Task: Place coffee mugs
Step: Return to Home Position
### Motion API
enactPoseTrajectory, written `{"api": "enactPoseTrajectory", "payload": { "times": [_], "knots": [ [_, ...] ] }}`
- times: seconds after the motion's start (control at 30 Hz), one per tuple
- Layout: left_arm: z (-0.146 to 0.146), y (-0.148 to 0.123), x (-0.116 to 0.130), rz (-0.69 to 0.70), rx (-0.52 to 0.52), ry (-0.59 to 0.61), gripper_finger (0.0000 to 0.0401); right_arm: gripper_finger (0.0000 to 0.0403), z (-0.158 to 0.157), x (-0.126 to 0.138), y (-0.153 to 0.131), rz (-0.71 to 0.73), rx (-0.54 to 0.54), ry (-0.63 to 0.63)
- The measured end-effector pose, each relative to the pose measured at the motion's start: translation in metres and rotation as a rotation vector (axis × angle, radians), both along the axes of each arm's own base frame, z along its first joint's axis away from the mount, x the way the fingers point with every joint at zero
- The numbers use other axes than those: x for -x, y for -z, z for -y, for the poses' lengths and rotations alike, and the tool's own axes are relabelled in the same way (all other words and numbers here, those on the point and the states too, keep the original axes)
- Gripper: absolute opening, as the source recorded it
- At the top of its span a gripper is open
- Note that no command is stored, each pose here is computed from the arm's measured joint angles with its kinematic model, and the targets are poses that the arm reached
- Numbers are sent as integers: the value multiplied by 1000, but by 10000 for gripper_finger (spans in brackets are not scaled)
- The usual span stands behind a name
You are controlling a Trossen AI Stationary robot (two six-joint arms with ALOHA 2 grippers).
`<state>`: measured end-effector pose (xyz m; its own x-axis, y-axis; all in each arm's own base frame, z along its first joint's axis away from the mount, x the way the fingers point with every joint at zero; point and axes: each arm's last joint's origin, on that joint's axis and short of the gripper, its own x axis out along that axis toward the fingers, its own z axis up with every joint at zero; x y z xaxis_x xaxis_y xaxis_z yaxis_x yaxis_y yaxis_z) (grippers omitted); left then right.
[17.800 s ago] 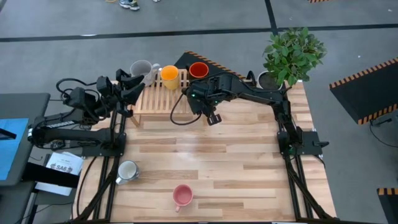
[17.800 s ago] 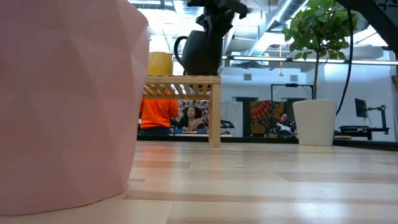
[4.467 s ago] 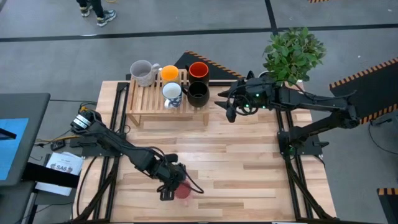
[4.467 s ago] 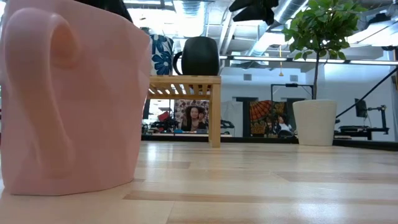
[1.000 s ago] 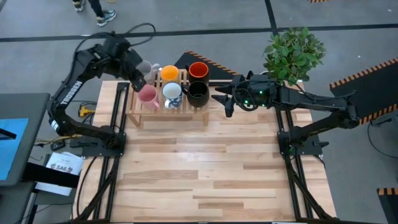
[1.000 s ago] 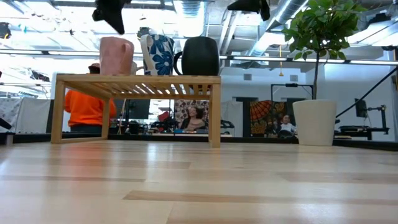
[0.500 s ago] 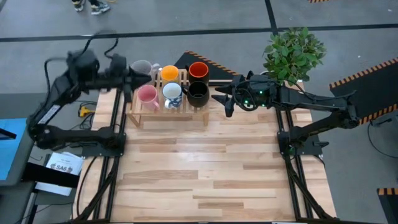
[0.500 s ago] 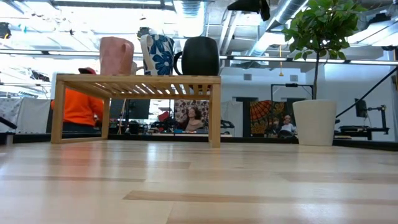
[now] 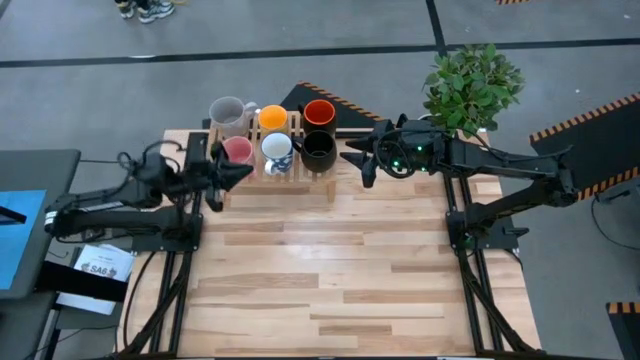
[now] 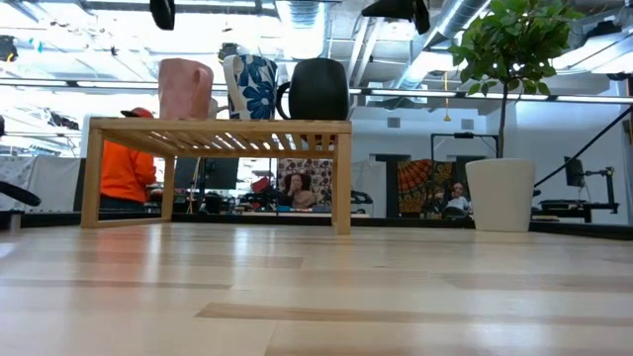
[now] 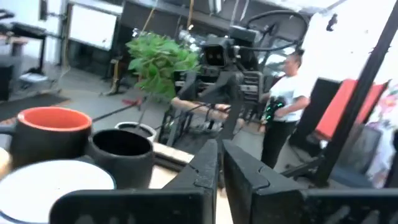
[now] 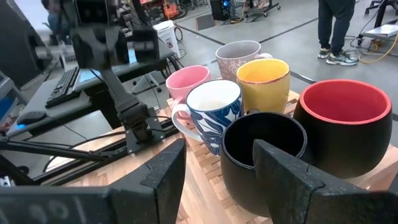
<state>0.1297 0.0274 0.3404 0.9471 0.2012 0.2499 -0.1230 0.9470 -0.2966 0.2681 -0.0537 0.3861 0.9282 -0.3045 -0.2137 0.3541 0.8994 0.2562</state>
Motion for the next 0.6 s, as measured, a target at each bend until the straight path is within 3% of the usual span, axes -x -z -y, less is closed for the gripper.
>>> {"api": "enactPoseTrajectory", "payload": {
  "times": [0.2, 0.53, 0.6],
  "knots": [
    [8, 41, 0, 78, 16, 32, 0, 166, 0, 0, 0, 15, -45, 10],
    [19, 61, 13, 101, -11, 117, 0, 22, -3, 0, 1, 18, -100, -11],
    [20, 71, 15, 97, -13, 126, 0, 16, -4, -1, 1, 15, -110, -43]
  ]
}}
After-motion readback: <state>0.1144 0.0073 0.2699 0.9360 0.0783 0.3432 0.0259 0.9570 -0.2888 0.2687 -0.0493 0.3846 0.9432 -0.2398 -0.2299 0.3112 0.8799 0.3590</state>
